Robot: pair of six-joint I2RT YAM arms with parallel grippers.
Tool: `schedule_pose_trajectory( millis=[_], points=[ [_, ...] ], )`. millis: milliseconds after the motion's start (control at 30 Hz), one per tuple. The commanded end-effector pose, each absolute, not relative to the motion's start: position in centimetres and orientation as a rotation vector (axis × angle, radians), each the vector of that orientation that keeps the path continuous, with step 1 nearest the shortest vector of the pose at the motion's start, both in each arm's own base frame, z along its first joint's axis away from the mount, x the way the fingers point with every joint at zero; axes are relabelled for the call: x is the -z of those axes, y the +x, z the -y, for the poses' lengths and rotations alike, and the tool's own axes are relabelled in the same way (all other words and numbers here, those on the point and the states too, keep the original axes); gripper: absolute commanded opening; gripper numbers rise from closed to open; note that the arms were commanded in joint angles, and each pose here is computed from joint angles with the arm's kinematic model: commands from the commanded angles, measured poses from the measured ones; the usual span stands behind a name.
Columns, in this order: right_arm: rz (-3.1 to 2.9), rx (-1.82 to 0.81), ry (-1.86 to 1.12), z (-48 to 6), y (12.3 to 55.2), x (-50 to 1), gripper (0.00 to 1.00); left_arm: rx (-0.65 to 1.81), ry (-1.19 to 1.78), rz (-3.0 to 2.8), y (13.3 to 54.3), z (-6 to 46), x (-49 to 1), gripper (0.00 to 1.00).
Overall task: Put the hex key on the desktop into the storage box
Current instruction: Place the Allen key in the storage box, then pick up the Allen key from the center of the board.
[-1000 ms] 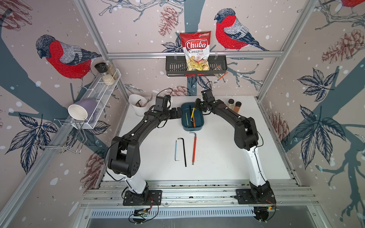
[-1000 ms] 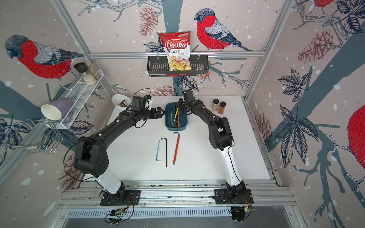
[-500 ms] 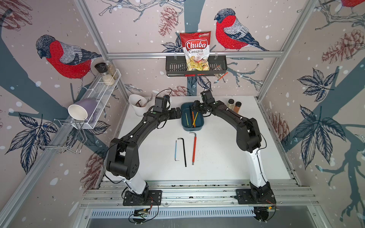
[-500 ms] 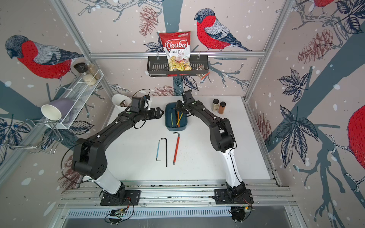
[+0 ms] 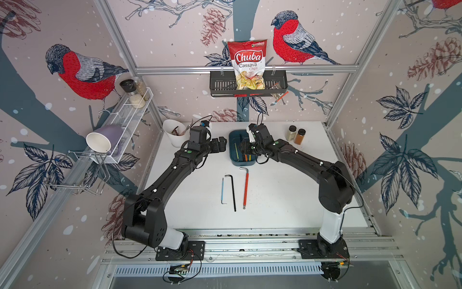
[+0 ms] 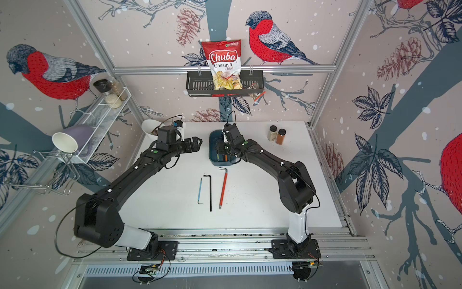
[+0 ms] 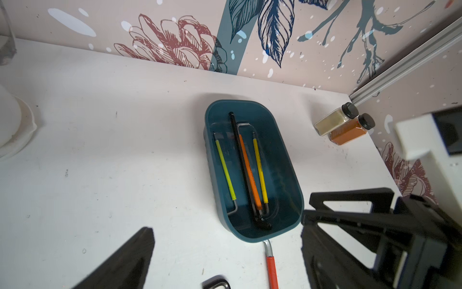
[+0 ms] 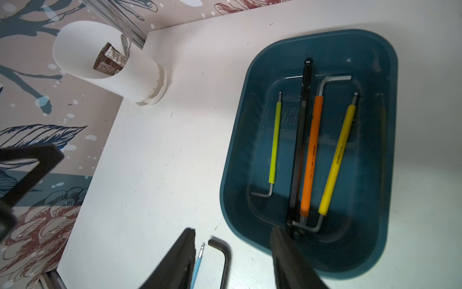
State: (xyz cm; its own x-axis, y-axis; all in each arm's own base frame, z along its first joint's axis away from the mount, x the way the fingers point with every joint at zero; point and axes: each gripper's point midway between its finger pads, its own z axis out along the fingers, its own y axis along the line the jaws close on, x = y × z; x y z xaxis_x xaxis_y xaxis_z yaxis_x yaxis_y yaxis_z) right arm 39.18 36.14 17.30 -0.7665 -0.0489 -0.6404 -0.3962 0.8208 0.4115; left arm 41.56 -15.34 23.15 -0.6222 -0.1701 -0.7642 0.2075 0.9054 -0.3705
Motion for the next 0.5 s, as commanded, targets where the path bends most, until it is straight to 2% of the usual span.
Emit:
schedule_pose_trajectory(
  millis=[0,467],
  points=[
    [-2.316,-0.651,-0.32,-35.2,38.4,-17.5,0.54,0.562,-0.006,-2.173,40.2,15.0,-23.0,0.95],
    [-2.442,-0.595,-0.181,-32.3,32.7,-11.6,0.58,0.487,-0.206,-2.377,32.8,11.5,-16.6,0.95]
  ],
)
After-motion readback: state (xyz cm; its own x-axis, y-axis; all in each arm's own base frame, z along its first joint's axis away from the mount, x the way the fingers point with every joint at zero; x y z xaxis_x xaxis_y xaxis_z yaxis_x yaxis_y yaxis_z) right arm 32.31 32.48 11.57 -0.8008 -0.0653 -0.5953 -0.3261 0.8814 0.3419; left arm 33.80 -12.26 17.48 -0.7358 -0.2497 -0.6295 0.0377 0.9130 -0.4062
